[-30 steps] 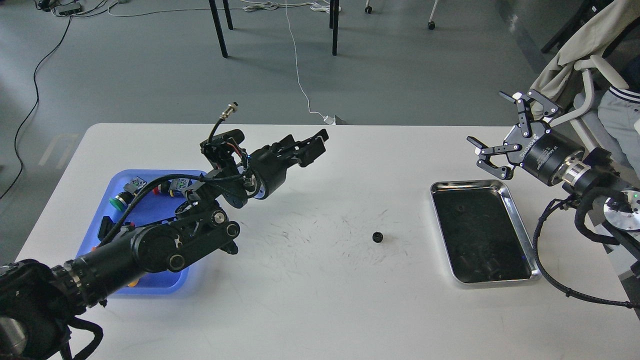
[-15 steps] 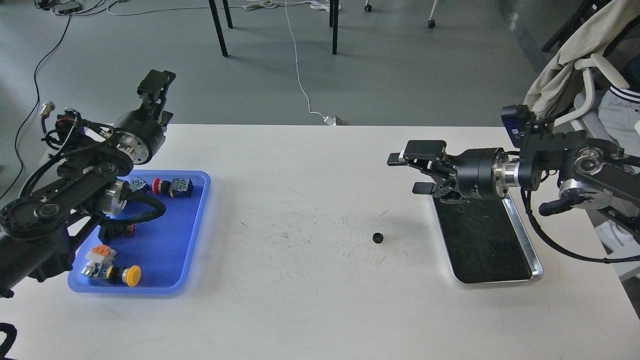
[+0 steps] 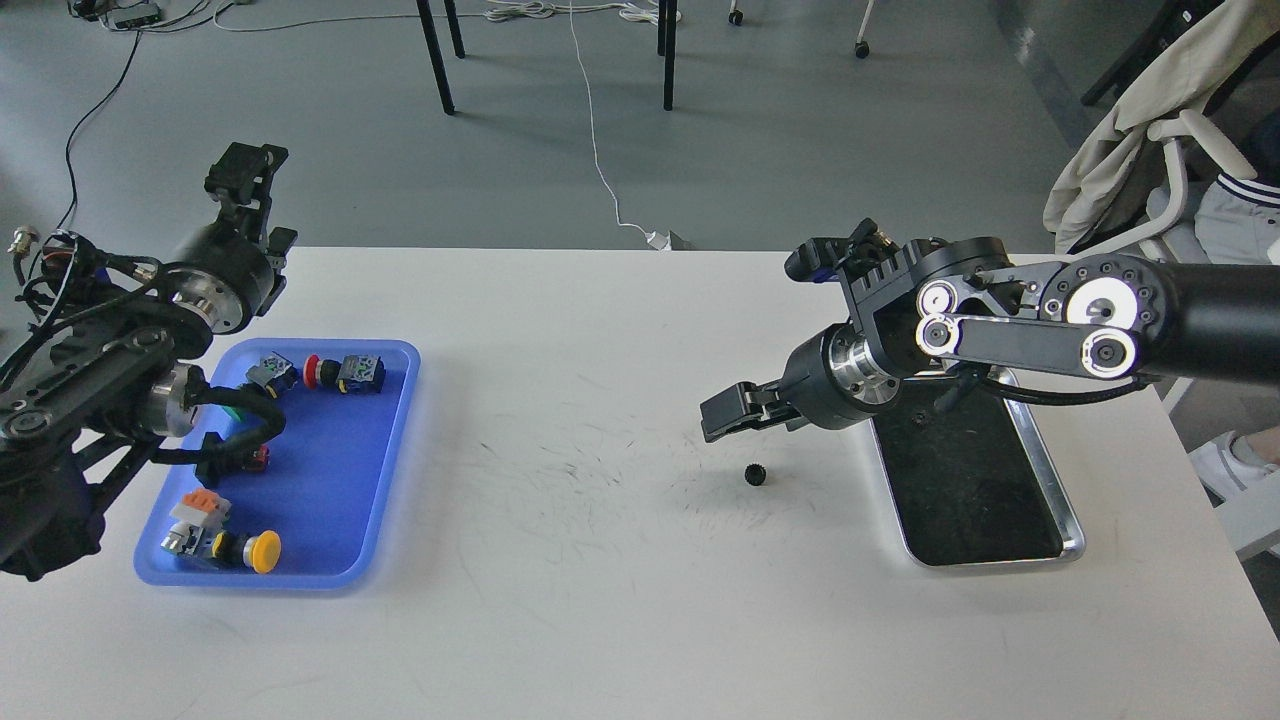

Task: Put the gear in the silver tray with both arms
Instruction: 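Reach down and grasp the second gear with the right gripper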

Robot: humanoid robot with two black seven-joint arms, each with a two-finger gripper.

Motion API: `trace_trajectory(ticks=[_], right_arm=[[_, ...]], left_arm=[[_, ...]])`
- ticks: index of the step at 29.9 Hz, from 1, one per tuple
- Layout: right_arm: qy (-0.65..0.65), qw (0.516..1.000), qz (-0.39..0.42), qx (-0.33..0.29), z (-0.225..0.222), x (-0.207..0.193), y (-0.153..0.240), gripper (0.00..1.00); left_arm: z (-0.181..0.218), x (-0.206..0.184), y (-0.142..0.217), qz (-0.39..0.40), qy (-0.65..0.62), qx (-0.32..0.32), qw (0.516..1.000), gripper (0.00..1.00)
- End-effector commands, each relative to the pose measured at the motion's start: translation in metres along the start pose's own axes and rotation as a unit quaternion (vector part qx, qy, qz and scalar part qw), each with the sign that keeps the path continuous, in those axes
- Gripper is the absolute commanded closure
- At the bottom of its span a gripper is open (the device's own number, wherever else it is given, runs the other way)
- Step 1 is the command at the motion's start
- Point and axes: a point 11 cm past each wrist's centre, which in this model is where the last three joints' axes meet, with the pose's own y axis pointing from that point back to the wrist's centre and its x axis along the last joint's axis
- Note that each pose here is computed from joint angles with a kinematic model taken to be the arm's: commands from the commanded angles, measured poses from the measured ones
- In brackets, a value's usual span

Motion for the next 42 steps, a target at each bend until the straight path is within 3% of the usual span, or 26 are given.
trace_trajectory(ticks=[1, 18, 24, 34, 42], right_arm=[[0.015, 1.0, -0.01, -0.018, -0.002, -0.001, -0.013, 0.01], [0.045, 0.995, -0.046, -0.072, 0.011, -0.019, -0.047, 0.08], [0.049, 0.995, -0.038, -0.074, 0.007, -0.013, -0.049, 0.23], [0.049, 0.994, -0.055, -0.082, 0.014, -0.026, -0.059, 0.27], [0.045, 0.994, -0.046, -0.089, 0.018, -0.021, -0.063, 0.57]], left_arm=[[-0.001, 0.0, 0.0, -0.001, -0.004, 0.0, 1.0, 0.02], [0.004, 0.003, 0.002, -0.003, -0.027, -0.028, 0.999, 0.02], [0.002, 0.004, 0.003, -0.002, -0.026, -0.027, 0.999, 0.02], [0.002, 0.002, 0.004, -0.002, -0.025, -0.034, 0.999, 0.02], [0.0, 0.003, 0.005, -0.001, -0.023, -0.033, 0.999, 0.02]])
